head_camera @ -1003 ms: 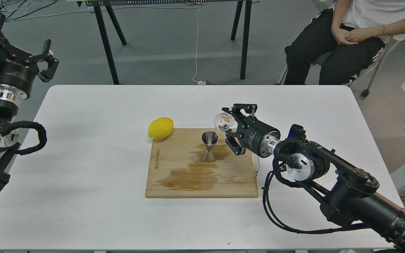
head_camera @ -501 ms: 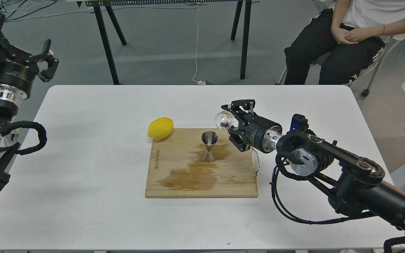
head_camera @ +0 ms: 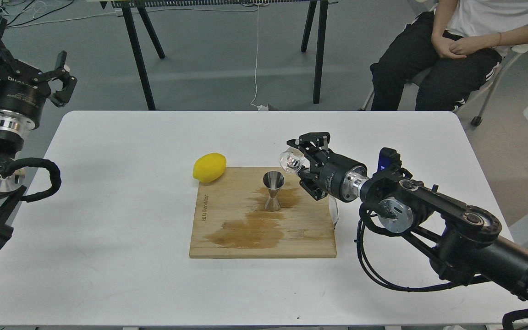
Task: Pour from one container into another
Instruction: 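Tilt the glass with the right gripper to pour into the jigger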
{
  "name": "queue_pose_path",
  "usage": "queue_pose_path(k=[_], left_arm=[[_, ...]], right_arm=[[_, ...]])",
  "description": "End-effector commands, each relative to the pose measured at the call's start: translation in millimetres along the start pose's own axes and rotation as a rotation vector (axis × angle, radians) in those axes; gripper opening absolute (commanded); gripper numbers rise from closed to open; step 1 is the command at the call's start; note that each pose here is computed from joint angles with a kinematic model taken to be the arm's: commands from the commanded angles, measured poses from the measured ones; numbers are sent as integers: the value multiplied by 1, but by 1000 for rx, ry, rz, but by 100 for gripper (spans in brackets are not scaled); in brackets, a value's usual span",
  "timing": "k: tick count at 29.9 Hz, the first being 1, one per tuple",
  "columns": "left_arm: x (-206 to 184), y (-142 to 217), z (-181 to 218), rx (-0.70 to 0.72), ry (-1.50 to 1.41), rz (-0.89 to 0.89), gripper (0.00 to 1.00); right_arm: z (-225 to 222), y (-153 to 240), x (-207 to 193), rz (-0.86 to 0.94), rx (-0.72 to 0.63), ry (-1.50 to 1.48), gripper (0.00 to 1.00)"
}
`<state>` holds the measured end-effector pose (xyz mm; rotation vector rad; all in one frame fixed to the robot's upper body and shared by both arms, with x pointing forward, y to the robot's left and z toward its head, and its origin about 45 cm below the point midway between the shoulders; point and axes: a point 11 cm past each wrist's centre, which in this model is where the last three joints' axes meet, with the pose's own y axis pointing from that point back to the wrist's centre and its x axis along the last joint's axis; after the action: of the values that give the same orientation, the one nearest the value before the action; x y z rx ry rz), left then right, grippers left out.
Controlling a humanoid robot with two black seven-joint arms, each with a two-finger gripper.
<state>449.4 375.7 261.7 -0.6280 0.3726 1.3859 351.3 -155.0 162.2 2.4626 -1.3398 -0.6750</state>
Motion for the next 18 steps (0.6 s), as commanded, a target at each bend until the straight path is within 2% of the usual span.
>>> queue_pose_path(k=[1,18], left_arm=[[1,1,0,1,0,2,100],[1,1,0,0,-1,2,100]], right_arm=[[-2,0,-1,0,6,24,43],[-7,-4,-8,-12,23,171,43]])
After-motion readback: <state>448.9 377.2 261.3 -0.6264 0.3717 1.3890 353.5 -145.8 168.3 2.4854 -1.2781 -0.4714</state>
